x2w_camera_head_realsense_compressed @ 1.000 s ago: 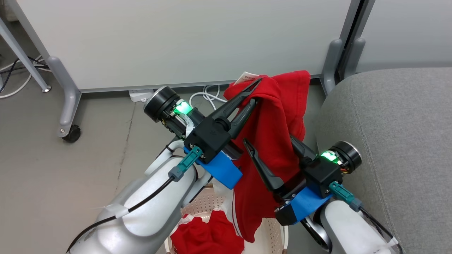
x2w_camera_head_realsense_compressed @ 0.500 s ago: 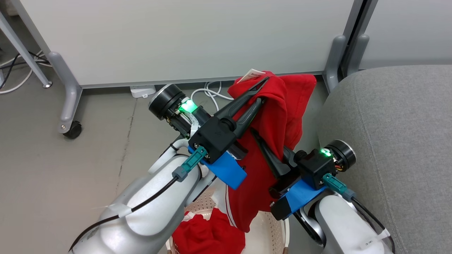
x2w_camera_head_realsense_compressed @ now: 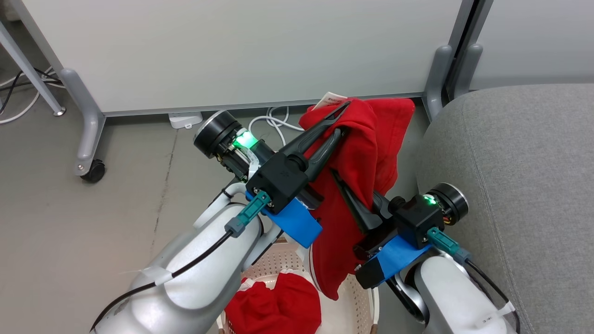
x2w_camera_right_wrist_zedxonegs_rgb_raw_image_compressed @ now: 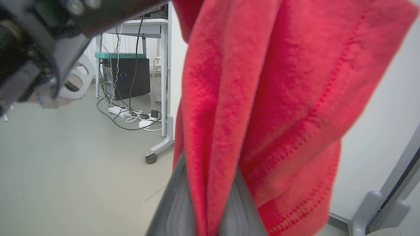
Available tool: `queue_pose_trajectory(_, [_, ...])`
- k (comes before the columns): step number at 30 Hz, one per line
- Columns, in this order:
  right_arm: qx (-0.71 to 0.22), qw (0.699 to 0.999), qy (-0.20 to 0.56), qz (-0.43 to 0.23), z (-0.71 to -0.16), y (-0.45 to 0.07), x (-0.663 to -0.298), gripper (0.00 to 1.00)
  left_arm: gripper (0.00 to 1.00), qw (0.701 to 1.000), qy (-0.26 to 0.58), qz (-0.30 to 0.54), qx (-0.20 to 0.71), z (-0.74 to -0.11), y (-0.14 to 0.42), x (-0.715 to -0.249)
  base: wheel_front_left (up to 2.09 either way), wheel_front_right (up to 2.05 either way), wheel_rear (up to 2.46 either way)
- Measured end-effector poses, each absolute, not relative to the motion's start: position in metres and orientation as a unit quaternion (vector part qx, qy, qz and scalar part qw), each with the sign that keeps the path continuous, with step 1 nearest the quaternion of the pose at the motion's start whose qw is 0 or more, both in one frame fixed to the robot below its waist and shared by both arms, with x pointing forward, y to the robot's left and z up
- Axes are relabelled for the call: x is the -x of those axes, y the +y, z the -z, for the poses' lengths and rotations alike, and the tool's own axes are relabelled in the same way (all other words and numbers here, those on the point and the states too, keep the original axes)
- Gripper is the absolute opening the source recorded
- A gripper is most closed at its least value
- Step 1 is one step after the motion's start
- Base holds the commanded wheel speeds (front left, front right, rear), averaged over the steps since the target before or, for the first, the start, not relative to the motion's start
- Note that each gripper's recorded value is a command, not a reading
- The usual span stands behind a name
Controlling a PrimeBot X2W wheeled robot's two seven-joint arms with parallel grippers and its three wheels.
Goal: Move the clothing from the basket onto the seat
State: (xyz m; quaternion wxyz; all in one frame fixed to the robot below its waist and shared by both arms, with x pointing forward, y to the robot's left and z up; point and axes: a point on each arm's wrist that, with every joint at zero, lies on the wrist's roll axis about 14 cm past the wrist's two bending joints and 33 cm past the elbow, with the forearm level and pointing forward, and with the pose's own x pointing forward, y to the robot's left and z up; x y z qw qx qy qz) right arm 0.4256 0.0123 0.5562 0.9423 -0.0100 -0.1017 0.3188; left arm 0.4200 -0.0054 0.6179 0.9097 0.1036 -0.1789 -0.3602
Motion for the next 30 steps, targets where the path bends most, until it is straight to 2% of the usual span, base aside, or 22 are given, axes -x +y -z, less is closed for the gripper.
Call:
queue_pose_trajectory(1, [0.010,0.942,-0.102,-0.318,-0.557,0.012,-0.426,0.00,1.00,0.910,-0.179,0.359,-0.104,-0.618,-0.005,-0.420,0.00,0.00,0.00])
queue_pose_trajectory(18, [-0.006,0.954,-0.101,-0.283,-0.556,-0.011,-0.434,0.00,1.00,0.912,-0.166,0.362,-0.099,-0.606,-0.008,-0.425,0.00,0.00,0.00])
queue_pose_trajectory(30, [0.004,0.980,-0.081,-0.184,-0.536,-0.082,-0.441,0.00,1.00,0.896,-0.132,0.418,-0.066,-0.573,-0.048,-0.425,0.00,0.00,0.00])
